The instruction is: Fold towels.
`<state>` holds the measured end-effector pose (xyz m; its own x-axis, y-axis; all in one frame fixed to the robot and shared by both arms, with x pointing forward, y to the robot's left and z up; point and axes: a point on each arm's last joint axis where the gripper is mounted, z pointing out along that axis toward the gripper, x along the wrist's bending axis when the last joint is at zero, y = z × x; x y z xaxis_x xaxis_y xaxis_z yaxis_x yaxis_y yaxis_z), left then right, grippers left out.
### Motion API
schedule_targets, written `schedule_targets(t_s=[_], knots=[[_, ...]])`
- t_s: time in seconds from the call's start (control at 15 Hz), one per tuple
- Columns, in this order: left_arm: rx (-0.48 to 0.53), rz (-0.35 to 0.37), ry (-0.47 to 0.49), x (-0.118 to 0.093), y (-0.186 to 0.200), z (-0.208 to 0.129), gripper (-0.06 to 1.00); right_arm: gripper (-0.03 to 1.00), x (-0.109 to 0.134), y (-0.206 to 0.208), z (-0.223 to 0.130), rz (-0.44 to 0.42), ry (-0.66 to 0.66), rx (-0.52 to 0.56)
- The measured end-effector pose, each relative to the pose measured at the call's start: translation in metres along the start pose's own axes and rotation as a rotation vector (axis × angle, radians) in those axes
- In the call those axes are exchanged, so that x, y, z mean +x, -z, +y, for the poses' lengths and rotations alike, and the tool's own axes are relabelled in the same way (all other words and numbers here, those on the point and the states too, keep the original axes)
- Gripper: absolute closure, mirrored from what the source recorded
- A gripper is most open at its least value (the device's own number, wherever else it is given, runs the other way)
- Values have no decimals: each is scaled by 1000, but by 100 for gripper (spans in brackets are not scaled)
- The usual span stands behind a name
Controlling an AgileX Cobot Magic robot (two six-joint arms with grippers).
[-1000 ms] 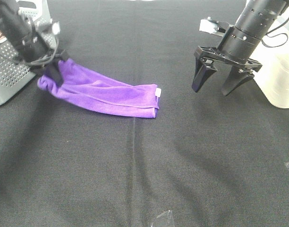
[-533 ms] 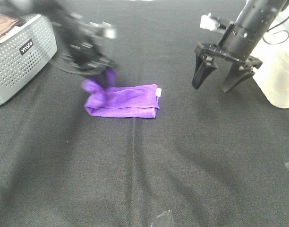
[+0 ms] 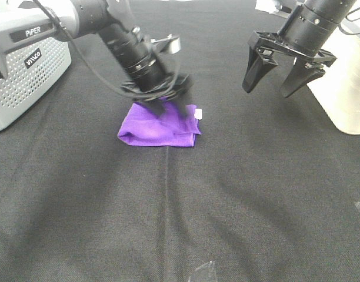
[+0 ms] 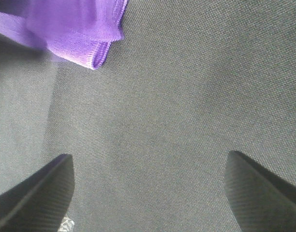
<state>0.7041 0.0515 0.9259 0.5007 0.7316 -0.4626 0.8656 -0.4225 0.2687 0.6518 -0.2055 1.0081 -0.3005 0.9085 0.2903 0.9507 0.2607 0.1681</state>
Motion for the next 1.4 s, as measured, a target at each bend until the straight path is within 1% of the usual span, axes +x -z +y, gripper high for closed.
schedule_targets(t_s=[0.07, 0.13, 0.27, 0.4, 0.47, 0.53, 0.6, 0.73, 0.8, 0.93, 1.07, 1.13, 1.2, 1.27, 1.33, 1.4], knots=[[-34, -79, 19, -8, 1, 4, 19, 17, 1, 2, 0, -1, 2, -5], [-48, -102, 6, -11, 3, 6, 18, 17, 1, 4, 0, -1, 3, -9], [-82, -109, -35, -14, 14, 12, 18, 17, 4, 9, -1, 2, 4, -23], [-140, -92, -47, -5, 33, 19, 18, 17, 6, 14, -1, 7, 5, -34], [-170, -68, -45, 4, 47, 22, 18, 17, 6, 14, -1, 12, 4, -37], [-186, -29, -49, 13, 59, 23, 18, 17, 7, 16, -1, 15, 4, -41], [-194, 48, -56, 23, 73, 22, 18, 17, 8, 16, -2, 17, 4, -41], [-175, 220, -34, 38, 89, 19, 18, 17, 8, 16, -2, 18, 4, -40], [-160, 249, -20, 42, 87, 17, 18, 17, 8, 17, -1, 24, 2, -41], [-128, 141, 27, 45, 65, 13, 18, 17, 9, 17, -1, 29, 0, -43], [-110, 1, 59, 47, 35, 10, 18, 17, 10, 17, -1, 42, -5, -46], [-100, -54, 76, 48, 21, 9, 18, 17, 10, 17, -1, 49, -7, -47], [-100, -54, 76, 48, 21, 9, 18, 17, 10, 17, -1, 49, -7, -47], [-84, -124, 88, 44, 1, 7, 18, 17, 11, 17, -1, 58, -11, -49], [-87, -159, 85, 41, -8, 7, 18, 17, 11, 17, -1, 58, -11, -49], [-87, -159, 85, 41, -8, 7, 18, 17, 11, 17, -1, 58, -11, -49]])
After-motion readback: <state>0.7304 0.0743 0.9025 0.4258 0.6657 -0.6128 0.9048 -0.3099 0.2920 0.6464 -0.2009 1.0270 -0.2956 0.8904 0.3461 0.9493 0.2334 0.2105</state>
